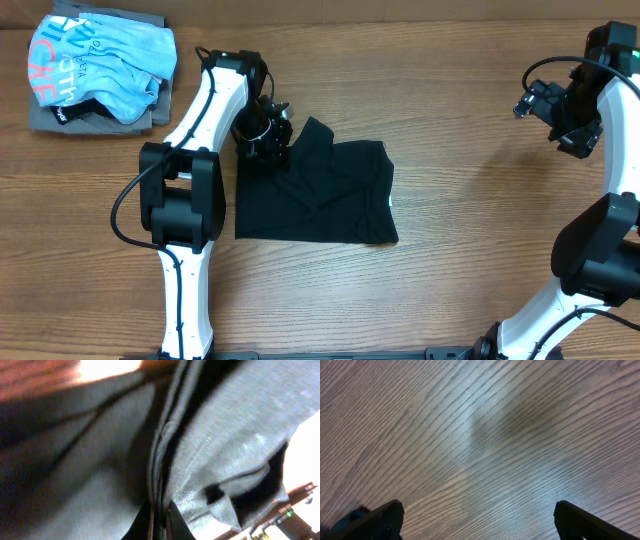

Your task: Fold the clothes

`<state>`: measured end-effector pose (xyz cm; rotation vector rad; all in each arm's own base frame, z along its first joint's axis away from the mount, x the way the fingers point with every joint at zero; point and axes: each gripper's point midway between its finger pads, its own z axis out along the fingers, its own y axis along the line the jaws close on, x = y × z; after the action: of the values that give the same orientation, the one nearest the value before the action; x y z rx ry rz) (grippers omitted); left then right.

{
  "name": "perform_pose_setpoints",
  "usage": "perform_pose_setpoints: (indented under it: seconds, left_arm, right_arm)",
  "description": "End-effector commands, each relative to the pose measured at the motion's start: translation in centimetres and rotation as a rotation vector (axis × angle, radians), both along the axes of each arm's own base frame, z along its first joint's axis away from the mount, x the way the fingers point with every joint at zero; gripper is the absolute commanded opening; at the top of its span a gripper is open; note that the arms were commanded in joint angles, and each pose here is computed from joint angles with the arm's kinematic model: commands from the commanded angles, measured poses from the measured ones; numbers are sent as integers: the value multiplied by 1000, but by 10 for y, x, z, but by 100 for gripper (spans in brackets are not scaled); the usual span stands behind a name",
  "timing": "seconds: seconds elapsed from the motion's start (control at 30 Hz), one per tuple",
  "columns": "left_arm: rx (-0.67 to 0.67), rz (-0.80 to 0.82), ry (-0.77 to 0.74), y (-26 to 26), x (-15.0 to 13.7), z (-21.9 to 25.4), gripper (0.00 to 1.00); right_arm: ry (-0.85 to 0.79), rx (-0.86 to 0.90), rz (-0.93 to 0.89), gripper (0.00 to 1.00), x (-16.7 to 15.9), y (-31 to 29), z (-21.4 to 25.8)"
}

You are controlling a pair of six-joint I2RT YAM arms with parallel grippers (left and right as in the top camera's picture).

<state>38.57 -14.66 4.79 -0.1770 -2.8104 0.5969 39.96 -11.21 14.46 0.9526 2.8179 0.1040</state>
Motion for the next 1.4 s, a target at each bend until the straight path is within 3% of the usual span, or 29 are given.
perform_pose_setpoints:
  seconds: [0.0,0.2,0.37,0.7,1.37]
  left_arm:
    - [-12,25,-64,8,16,28,4]
    - [98,83,-136,54,24,66,4]
    - [192,203,-109,103,17,81,4]
    - [372,465,-11,210,-3,80,4]
    - [590,741,17,363,-51,88,8]
  right_arm:
    - [-1,1,2,100,0,0,-1]
    - [-1,1,2,100,0,0,-1]
    - [-1,1,2,100,0,0,-1]
    - [-1,1,2,100,0,0,-1]
    - [-1,1,2,100,0,0,-1]
